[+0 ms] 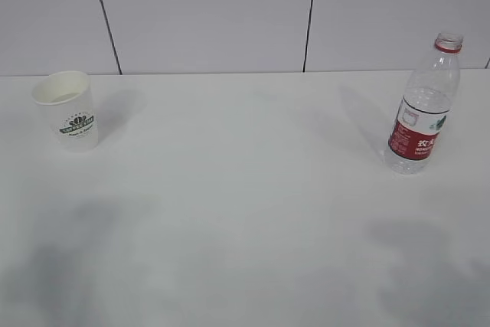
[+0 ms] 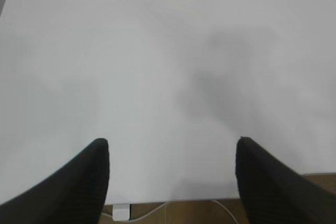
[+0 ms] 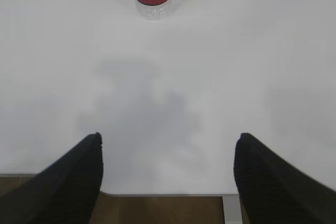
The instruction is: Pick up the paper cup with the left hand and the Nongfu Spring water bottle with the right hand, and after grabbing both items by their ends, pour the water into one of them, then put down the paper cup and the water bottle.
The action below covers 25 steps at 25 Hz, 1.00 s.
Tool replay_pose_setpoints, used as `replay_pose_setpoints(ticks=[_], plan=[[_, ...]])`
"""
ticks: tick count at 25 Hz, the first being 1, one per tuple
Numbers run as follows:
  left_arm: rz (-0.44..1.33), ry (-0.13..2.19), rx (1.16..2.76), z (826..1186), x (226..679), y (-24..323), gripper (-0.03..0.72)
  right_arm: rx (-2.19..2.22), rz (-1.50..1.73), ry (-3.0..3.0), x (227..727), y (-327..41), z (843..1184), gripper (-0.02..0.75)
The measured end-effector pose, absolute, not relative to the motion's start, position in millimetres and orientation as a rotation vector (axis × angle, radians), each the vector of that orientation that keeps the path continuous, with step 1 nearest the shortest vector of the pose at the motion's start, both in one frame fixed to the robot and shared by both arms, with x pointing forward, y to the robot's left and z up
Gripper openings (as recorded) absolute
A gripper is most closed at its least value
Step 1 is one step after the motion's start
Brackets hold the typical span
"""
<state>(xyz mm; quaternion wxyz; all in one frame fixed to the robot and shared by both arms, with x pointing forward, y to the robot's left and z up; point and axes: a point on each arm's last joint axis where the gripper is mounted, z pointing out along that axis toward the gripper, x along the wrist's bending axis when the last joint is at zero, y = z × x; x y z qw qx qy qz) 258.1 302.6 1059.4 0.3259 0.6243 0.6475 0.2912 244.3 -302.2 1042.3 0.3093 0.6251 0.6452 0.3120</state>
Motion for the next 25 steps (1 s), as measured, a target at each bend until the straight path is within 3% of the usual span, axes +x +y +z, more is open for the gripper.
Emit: replay_pose_setpoints(ticks=[7, 25], plan=[[0.867, 1.573, 1.511, 1060, 229, 305, 0.550, 1.585, 0.903, 1.631, 229, -303, 1042, 0.585], [0.860, 1.565, 1.510, 1060, 228, 304, 0.549, 1.584, 0.904, 1.630, 229, -303, 1042, 0.585]])
